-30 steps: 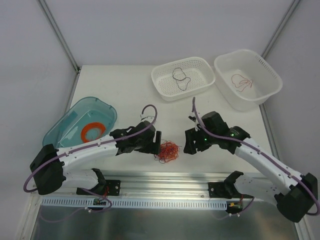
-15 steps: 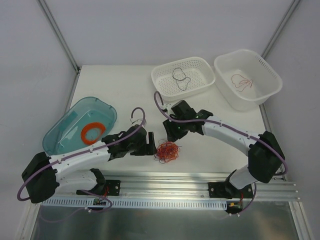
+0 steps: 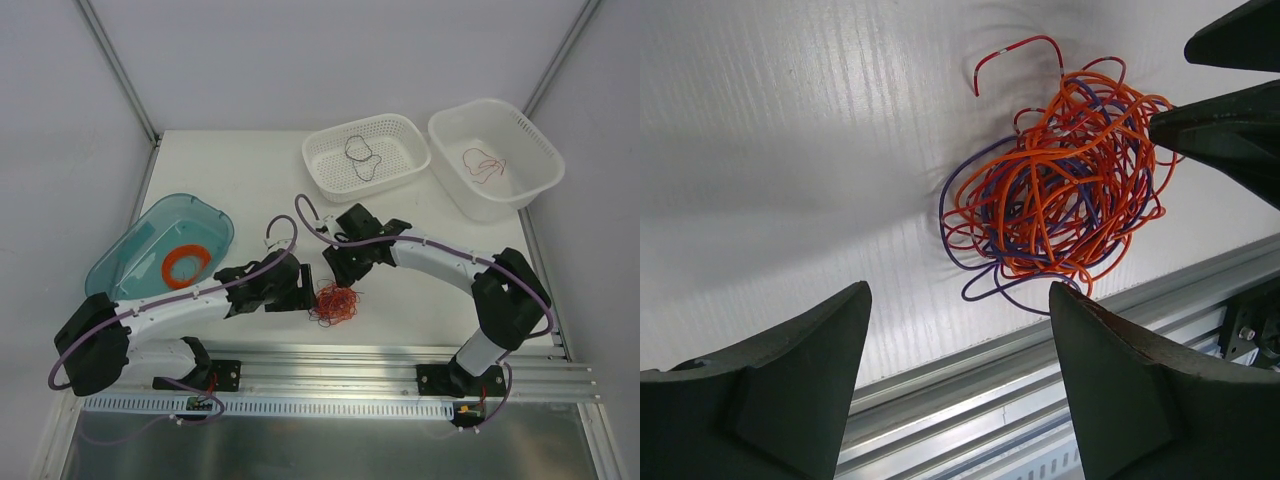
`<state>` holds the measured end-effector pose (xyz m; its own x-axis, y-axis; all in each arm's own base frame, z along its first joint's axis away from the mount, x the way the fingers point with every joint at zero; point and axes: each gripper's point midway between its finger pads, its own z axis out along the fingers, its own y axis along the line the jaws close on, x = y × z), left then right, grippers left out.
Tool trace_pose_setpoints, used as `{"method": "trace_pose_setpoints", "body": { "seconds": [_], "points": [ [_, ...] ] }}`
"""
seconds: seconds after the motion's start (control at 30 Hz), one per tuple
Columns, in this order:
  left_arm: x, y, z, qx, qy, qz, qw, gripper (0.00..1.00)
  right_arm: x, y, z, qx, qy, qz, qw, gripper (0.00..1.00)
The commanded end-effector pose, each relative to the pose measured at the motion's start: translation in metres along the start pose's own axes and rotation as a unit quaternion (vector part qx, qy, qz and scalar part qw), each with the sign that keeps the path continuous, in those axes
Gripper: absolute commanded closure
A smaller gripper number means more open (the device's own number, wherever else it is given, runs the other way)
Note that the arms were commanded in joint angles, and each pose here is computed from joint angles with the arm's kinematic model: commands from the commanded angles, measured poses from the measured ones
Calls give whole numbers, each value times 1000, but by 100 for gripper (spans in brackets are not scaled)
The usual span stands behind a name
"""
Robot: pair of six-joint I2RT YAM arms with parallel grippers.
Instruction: Untangle the cables
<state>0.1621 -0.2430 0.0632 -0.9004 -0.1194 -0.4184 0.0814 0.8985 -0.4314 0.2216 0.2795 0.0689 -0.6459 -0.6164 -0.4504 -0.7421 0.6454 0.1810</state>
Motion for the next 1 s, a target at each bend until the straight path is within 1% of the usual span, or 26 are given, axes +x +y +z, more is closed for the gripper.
{"method": "trace_pose_setpoints", "body": {
  "seconds": [0.0, 0.17, 0.33, 0.37, 0.4, 0.43, 0.47, 0.53, 0.57, 0.67, 0.77, 0.93, 0.97],
  "points": [
    [-11, -19, -2, 27, -6, -11, 1000, 27, 2, -2, 7, -16, -2, -11, 1000, 57],
    [-11, -20, -2, 30, -5, -9, 1000, 27, 5, -4, 16, -22, -2, -9, 1000, 57],
    [-10, -28, 0, 40, 9, 2, 999, 27, 6, -6, 24, -36, -3, 3, 999, 57],
    [-9, -29, 0, 41, 11, 5, 999, 27, 6, -6, 24, -36, -5, 3, 999, 59],
    [-8, -29, 3, 38, 16, 7, 999, 27, 6, -7, 24, -36, -6, 5, 999, 60],
    [-10, -32, 3, 41, 16, 10, 999, 27, 5, -7, 24, -37, -8, 6, 999, 64],
    [-9, -32, 4, 40, 19, 10, 999, 26, 4, -6, 21, -38, -12, 5, 999, 71],
    [-10, -34, 8, 36, 22, 11, 999, 26, 1, -6, 19, -37, -18, 4, 999, 80],
    [-11, -34, 8, 35, 22, 10, 999, 26, -1, -5, 14, -36, -23, 6, 999, 89],
    [-11, -36, 14, 29, 28, 9, 999, 26, -7, -3, 4, -37, -39, 11, 998, 99],
    [-15, -41, 18, 28, 28, 7, 999, 27, -11, 2, -4, -43, -52, 22, 997, 99],
    [-24, -47, 24, 21, 17, 6, 1000, 26, -23, 10, -23, -48, -92, 78, 992, 99],
    [-25, -47, 26, 19, 16, 6, 1000, 26, -20, 11, -23, -49, -93, 90, 990, 99]
  ]
}}
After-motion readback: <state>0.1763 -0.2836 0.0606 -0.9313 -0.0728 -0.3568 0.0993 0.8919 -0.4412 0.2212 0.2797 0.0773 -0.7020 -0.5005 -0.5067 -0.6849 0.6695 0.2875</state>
